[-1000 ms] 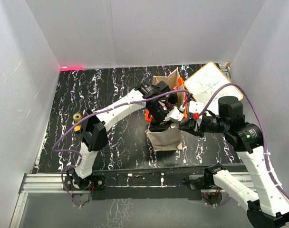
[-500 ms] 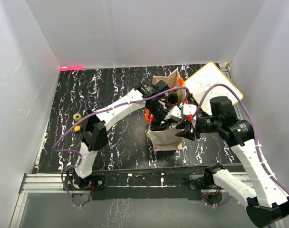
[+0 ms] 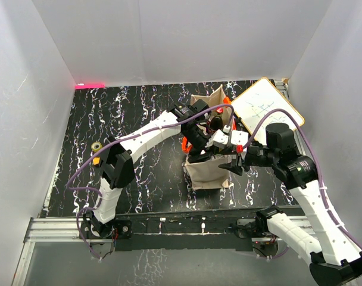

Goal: Place the beverage into the canvas bag
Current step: Place the drink in the canvas bag.

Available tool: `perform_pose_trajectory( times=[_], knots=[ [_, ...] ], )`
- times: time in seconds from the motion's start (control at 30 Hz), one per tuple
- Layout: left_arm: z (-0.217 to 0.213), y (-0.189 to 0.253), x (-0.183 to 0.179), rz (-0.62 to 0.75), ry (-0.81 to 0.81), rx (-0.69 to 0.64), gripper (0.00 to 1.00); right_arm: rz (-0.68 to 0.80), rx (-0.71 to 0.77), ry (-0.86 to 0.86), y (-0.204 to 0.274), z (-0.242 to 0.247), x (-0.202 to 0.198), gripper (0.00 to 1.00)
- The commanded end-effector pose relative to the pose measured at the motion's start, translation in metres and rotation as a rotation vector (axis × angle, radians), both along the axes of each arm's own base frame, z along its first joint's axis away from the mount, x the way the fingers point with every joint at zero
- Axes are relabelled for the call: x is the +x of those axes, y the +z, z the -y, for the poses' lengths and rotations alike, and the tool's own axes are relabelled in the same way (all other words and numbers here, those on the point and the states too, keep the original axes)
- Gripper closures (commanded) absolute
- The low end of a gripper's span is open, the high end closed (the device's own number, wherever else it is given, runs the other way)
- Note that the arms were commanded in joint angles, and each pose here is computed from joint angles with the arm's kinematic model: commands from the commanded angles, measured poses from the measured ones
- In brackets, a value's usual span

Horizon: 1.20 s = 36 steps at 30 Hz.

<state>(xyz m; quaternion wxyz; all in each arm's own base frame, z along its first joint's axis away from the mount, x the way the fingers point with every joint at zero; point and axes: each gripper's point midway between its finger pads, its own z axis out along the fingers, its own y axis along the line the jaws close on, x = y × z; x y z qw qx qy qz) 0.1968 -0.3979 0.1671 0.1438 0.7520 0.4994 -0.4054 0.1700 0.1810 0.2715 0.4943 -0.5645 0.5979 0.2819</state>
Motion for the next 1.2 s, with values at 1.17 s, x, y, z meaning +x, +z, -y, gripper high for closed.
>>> perform_pose_trajectory(
  times=[1.17],
  knots=[
    [0.007,0.013,-0.014,-0.085,-0.041,-0.054,1.0,-0.012,-0.206,0.144,-0.022,0.012,-0.005,0.66]
  ],
)
